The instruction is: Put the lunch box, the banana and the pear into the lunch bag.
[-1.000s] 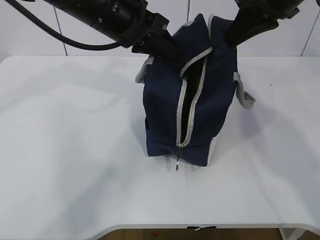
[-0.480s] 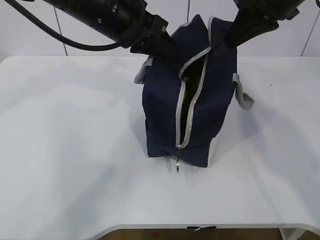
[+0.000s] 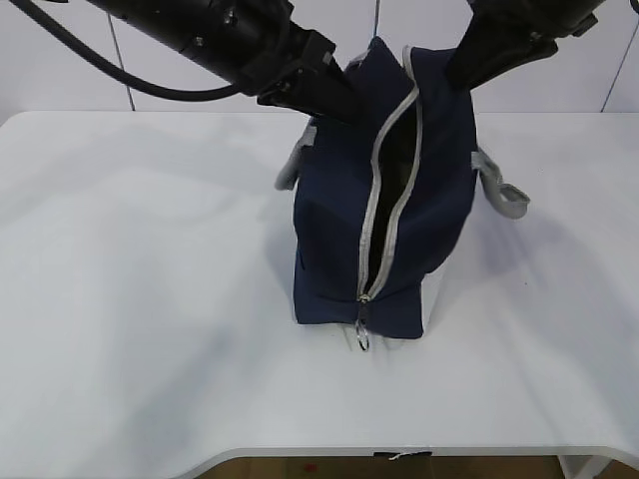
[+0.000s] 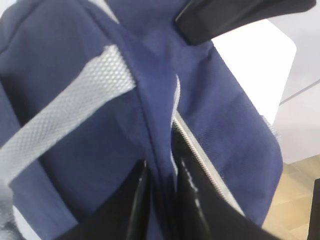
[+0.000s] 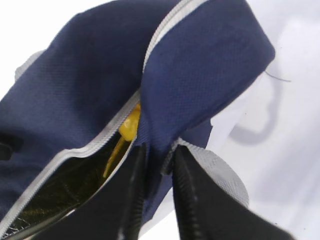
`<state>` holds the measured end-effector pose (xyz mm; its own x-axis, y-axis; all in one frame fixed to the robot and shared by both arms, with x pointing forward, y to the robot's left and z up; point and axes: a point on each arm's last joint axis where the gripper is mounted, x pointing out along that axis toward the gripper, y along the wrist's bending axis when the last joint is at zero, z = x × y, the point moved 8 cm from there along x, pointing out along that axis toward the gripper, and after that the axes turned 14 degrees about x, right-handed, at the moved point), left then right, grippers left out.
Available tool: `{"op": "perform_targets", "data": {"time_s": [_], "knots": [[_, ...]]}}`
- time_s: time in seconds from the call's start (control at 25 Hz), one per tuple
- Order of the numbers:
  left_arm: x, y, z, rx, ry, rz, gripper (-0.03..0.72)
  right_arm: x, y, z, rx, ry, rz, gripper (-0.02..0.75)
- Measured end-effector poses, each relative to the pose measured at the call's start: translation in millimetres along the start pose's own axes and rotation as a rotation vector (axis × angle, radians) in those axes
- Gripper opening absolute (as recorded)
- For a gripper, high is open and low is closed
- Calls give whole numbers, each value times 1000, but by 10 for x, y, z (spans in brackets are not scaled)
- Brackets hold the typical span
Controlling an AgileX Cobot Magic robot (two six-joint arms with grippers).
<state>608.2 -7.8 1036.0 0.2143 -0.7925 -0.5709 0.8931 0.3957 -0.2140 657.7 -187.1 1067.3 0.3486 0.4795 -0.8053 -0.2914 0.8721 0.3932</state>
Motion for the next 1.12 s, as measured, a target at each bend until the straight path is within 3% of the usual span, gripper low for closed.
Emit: {"op": "perform_targets", "data": {"time_s": [0.28,0.56,0.88,1.12], "knots": [[-1,14,11,0,-6,8,246,0,11,10,2,-6,6,310],[-1,12,14,-1,-7,7,315,0,10,13,2,-8,6,403],[-247,275,169,-82,-113,38,428,-11,36,29,-17,-15,18,430],[-695,473,439,-63,-224,110,453,-183,169,179,-19,-88,86,431]]}}
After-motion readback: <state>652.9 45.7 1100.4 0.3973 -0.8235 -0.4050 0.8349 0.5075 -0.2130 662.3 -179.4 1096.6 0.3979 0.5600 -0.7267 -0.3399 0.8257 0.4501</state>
